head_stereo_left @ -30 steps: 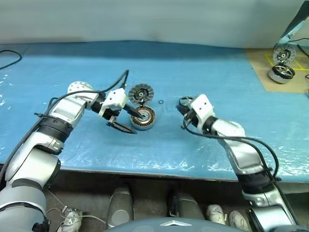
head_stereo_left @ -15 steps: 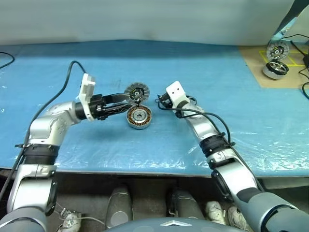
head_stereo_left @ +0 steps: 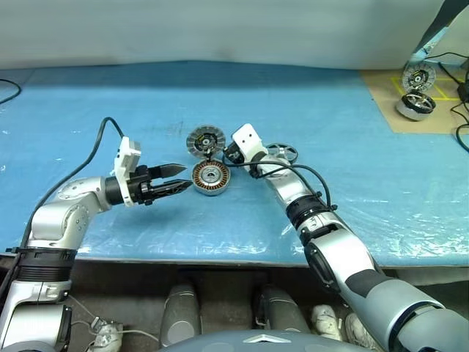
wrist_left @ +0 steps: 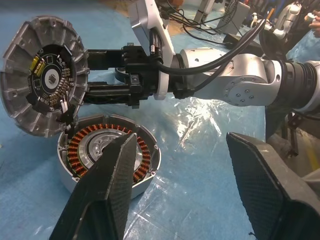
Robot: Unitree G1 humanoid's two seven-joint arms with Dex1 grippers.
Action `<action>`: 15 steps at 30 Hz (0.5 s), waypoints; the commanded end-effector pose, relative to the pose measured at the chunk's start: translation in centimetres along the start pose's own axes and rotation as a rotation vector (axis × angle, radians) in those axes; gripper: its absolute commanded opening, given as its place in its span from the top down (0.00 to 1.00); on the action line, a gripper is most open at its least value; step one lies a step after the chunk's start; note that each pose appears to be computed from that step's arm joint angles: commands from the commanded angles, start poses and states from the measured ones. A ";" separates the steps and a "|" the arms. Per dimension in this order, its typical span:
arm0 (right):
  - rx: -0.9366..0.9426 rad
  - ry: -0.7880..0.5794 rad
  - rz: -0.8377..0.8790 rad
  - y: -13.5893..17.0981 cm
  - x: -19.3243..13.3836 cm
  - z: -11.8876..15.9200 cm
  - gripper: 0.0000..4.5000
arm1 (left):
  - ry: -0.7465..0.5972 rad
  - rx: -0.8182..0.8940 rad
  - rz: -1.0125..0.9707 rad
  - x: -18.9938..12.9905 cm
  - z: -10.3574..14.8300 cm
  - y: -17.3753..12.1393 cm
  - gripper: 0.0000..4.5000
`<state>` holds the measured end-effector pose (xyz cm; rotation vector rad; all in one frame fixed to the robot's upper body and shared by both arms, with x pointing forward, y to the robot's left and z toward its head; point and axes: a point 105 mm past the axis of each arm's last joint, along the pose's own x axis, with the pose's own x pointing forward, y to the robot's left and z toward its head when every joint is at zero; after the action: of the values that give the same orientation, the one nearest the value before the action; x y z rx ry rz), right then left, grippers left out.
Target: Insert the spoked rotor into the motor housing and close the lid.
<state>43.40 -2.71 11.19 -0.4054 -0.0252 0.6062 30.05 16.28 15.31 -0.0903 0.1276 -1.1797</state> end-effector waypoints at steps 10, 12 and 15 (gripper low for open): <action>0.030 0.050 0.029 1.7 -0.7 -2.8 0.33 | -0.022 0.062 -0.040 1.2 1.3 -0.4 0.34; 0.060 0.088 0.001 1.6 -0.8 -3.8 0.33 | -0.025 0.058 -0.056 1.8 1.1 -0.8 0.34; 0.155 0.104 -0.056 0.7 -0.8 -4.1 0.33 | -0.019 0.066 -0.075 2.3 0.8 -1.3 0.34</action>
<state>42.60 -3.27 7.58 -0.3375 0.0710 0.5728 30.15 13.96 15.41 -0.0872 0.1014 -1.2410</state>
